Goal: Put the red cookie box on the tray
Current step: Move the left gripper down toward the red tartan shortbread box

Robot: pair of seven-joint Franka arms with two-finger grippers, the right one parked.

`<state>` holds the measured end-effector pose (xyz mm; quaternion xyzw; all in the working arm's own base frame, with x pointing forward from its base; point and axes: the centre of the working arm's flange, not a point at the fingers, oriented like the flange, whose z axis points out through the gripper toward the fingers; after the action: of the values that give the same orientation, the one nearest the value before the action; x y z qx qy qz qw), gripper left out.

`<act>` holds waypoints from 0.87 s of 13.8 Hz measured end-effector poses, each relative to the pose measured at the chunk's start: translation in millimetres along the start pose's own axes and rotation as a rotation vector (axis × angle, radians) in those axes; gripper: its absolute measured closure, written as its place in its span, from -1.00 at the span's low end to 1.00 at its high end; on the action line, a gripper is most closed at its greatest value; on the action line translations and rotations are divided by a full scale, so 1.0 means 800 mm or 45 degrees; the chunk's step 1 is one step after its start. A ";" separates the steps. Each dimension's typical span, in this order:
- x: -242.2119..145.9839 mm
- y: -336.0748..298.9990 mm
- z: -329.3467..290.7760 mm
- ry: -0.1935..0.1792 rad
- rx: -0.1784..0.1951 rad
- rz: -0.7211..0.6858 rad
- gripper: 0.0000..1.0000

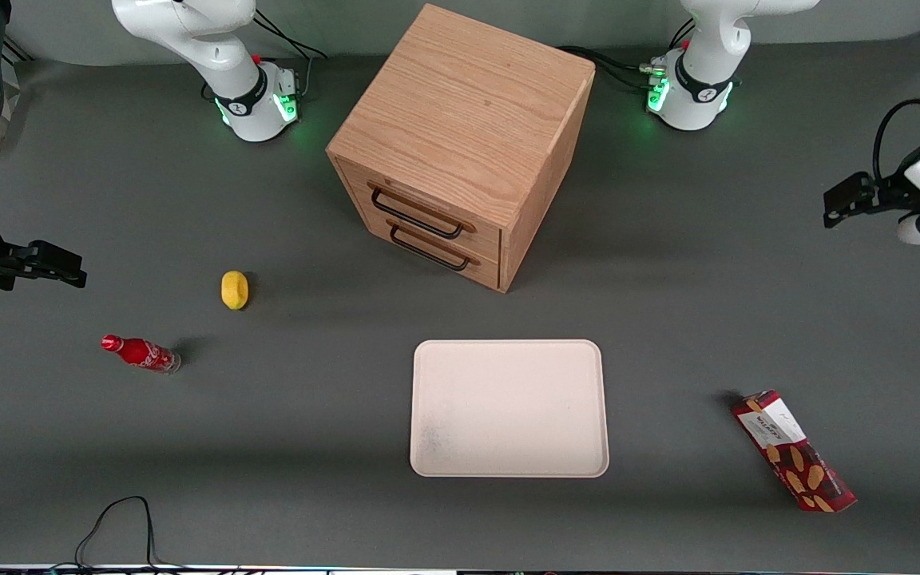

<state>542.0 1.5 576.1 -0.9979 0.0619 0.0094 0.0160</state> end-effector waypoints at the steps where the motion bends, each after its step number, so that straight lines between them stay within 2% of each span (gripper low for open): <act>1: 0.011 0.000 0.013 0.004 0.001 0.002 -1.00; 4: 0.066 -0.005 0.056 0.011 0.005 -0.023 -1.00; 7: 0.139 -0.023 0.103 0.002 0.013 -0.170 -0.98; 8: 0.162 -0.030 0.125 0.017 0.013 -0.236 -0.99; 10: 0.202 -0.049 0.177 0.085 -0.011 -0.372 -0.99; 12: 0.228 -0.070 0.239 0.142 -0.078 -0.489 -0.99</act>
<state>726.9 41.2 383.4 -0.9904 -0.1290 -0.0471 -0.0163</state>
